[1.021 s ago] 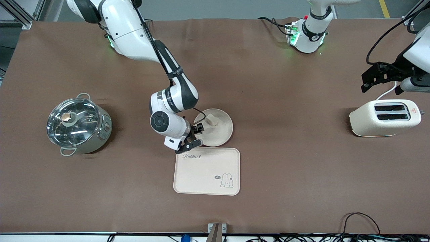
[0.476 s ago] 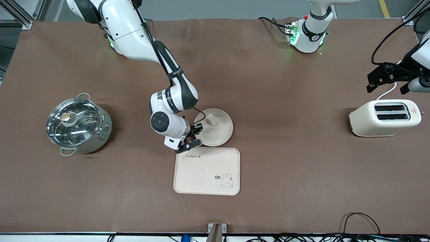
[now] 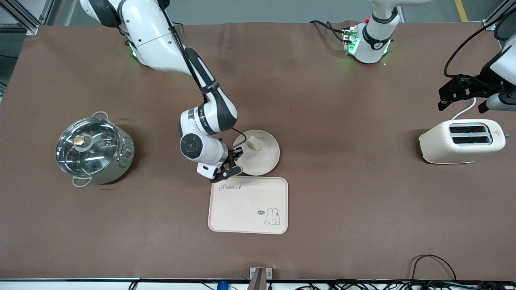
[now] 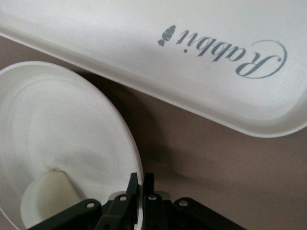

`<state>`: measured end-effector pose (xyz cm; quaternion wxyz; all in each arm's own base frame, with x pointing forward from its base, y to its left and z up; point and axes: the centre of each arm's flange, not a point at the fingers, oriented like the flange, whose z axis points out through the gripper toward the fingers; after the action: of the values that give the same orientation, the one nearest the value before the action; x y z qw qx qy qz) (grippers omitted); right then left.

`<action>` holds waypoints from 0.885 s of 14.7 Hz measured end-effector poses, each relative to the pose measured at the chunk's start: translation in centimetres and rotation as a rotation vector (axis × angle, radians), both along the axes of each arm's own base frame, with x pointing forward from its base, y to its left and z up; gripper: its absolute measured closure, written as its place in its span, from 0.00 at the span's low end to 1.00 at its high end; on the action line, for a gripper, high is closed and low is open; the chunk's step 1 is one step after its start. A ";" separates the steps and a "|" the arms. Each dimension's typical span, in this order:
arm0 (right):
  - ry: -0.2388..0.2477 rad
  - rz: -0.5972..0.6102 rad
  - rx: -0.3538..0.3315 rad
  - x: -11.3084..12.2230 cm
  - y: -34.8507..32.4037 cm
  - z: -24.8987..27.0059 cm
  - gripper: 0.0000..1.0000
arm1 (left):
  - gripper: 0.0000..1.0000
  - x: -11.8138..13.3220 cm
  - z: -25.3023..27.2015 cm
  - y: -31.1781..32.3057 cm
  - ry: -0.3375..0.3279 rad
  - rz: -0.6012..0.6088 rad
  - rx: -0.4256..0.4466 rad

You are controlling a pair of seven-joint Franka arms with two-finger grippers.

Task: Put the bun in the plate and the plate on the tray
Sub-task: 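Reach the right gripper to the plate rim and grasp it, then lift the plate with the right gripper and move it onto the tray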

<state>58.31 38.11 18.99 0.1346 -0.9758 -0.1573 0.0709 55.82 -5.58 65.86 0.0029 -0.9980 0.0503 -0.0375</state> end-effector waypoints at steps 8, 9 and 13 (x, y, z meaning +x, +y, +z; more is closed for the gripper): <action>0.066 -0.047 0.032 -0.2 -0.3 0.0 0.95 | 0.00 0.1 -0.1 0.1 0.002 0.003 0.000; 0.087 -0.061 0.046 -0.1 -0.6 0.2 0.95 | 0.00 0.1 -0.1 0.1 0.002 0.003 0.000; 0.159 -0.109 0.099 1.8 -3.3 2.7 0.95 | 0.00 0.1 -0.1 0.1 0.002 0.003 0.000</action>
<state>60.10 34.85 21.70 0.1982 -0.9663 -0.0959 0.1330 55.90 -5.43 65.75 0.0029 -0.9981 0.0490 -0.0364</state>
